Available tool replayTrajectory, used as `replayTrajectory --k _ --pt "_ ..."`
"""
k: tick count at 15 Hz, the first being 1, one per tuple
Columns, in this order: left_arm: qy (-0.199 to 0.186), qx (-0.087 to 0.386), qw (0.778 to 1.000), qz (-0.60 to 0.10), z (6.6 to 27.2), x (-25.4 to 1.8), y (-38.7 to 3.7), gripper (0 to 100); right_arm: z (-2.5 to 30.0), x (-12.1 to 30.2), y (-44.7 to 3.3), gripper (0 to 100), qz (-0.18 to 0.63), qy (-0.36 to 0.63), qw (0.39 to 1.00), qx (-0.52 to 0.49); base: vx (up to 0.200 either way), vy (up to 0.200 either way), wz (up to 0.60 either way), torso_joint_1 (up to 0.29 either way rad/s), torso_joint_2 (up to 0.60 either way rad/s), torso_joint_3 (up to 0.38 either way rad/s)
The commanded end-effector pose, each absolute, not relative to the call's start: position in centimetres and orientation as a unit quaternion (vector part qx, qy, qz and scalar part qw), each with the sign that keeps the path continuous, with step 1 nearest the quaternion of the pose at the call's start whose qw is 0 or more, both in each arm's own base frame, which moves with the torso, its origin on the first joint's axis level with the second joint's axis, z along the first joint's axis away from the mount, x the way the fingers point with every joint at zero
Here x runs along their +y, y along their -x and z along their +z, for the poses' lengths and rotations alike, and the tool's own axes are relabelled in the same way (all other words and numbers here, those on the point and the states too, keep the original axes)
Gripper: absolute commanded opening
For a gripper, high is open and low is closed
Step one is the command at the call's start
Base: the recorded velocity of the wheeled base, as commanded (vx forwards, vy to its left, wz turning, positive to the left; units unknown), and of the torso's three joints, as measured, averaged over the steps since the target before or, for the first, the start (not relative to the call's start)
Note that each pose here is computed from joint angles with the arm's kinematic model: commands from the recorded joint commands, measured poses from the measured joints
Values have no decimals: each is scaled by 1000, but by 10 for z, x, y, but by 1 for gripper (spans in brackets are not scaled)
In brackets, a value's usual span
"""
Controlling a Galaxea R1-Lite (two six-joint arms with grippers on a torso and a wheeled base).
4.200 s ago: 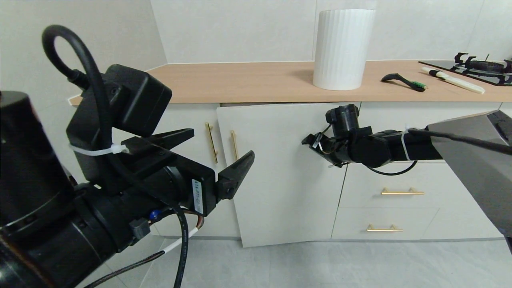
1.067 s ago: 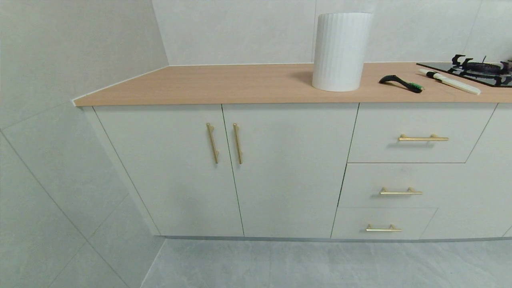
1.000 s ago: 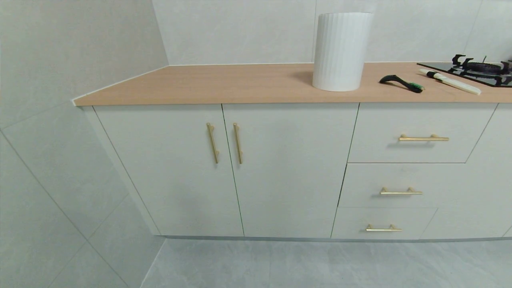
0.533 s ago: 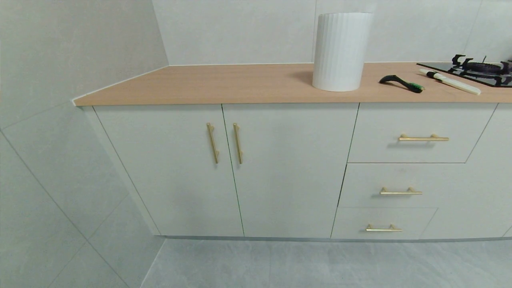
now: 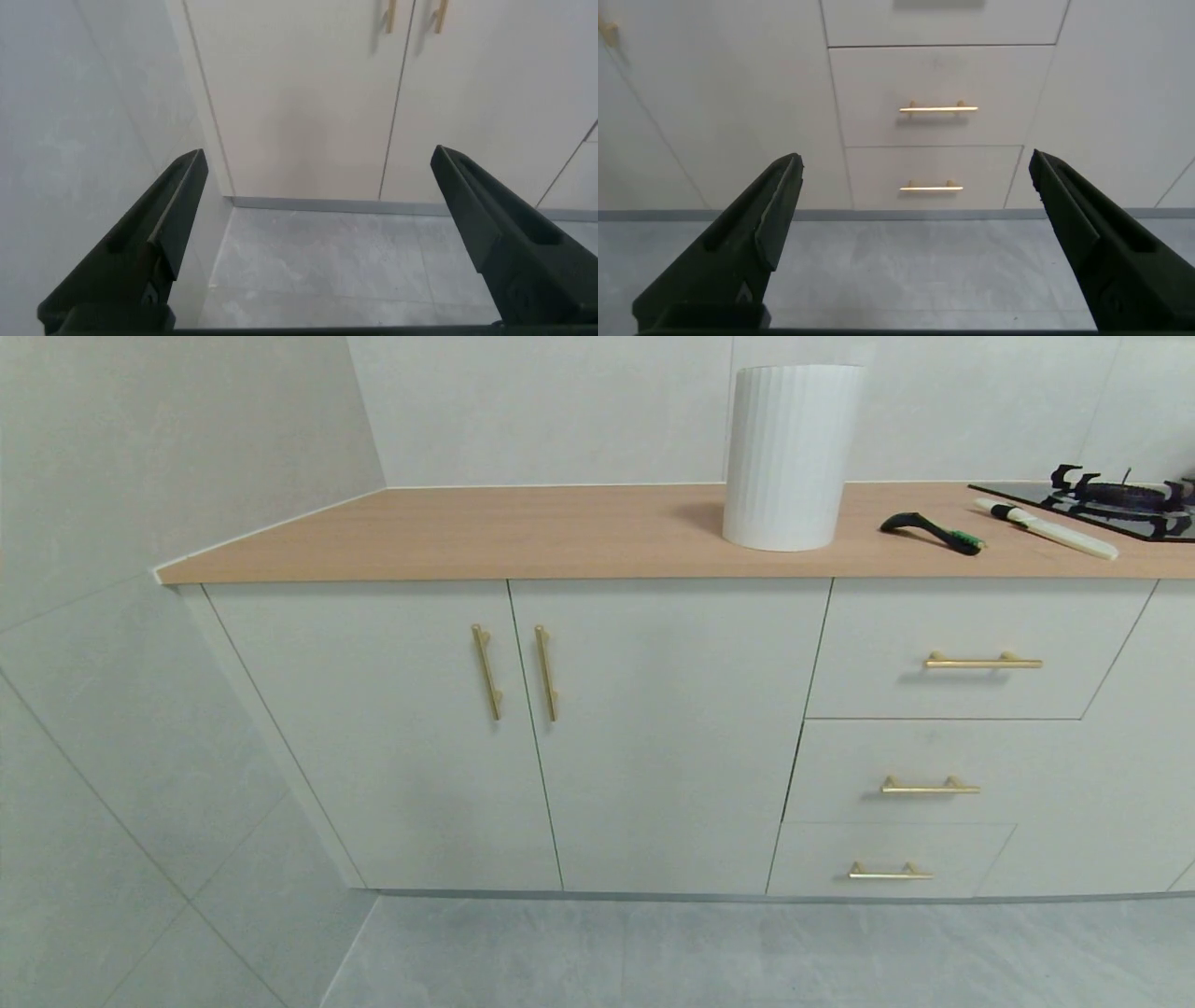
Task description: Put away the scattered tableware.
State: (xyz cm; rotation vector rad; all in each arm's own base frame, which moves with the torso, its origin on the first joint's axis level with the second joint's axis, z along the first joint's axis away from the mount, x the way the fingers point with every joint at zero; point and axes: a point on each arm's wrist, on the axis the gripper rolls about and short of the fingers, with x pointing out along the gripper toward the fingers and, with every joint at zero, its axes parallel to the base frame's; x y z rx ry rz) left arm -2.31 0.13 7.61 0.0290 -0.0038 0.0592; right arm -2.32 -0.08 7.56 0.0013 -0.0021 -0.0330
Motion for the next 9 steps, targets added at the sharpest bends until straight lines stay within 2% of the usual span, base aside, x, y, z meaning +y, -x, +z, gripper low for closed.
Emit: replayTrajectory --k 1,8,9 --pt "-14 -2 999 30 76 1 23 100 76 -1 23 100 -16 -1 1000 1 0 -200 0 2 2 -2" --pt "-14 -2 999 30 76 1 23 100 76 -1 23 100 -16 -1 1000 1 0 0 0 0 0 0" --pt "-14 -2 999 30 76 1 23 100 76 -1 23 100 -16 -1 1000 1 200 0 0 2 2 -2"
